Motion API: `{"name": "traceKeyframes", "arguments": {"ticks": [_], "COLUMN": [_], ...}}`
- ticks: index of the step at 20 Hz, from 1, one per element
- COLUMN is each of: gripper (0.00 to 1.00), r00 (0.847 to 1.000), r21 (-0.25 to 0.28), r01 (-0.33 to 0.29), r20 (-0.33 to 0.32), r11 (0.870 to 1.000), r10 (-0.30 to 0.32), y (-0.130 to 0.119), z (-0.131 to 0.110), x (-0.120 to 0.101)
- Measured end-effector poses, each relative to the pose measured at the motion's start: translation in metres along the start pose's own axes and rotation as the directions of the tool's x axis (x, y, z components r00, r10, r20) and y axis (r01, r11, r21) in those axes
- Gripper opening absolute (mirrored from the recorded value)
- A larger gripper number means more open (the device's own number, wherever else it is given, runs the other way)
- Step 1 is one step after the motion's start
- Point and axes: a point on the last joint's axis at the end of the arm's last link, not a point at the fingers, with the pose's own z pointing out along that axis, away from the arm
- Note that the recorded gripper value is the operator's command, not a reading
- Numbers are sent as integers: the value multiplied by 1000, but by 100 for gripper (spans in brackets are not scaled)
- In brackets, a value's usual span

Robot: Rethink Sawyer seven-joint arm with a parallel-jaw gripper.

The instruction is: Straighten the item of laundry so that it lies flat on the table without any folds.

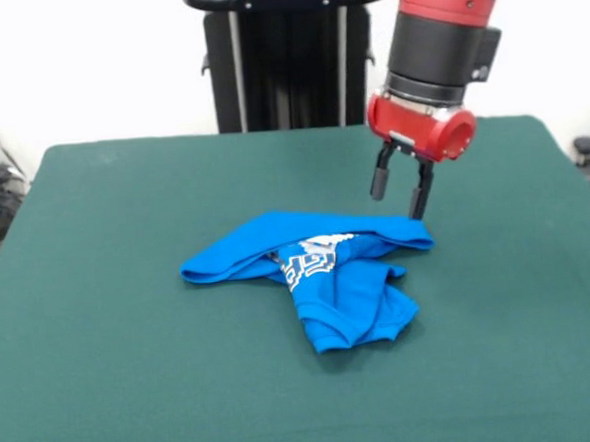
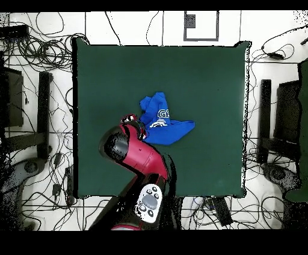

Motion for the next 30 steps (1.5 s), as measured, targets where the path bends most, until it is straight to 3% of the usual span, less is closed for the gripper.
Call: {"name": "traceKeyframes", "arguments": {"ticks": [13,20,30], "gripper": [100,100,100], "r00": [983,975,974], "r21": [28,45,48], "r01": [-182,-221,-228], "r20": [-4,-8,-7], "r11": [983,974,972], "r10": [182,222,229], "y": [-11,-18,-19], "z": [9,10,11], "x": [-1,1,3]}}
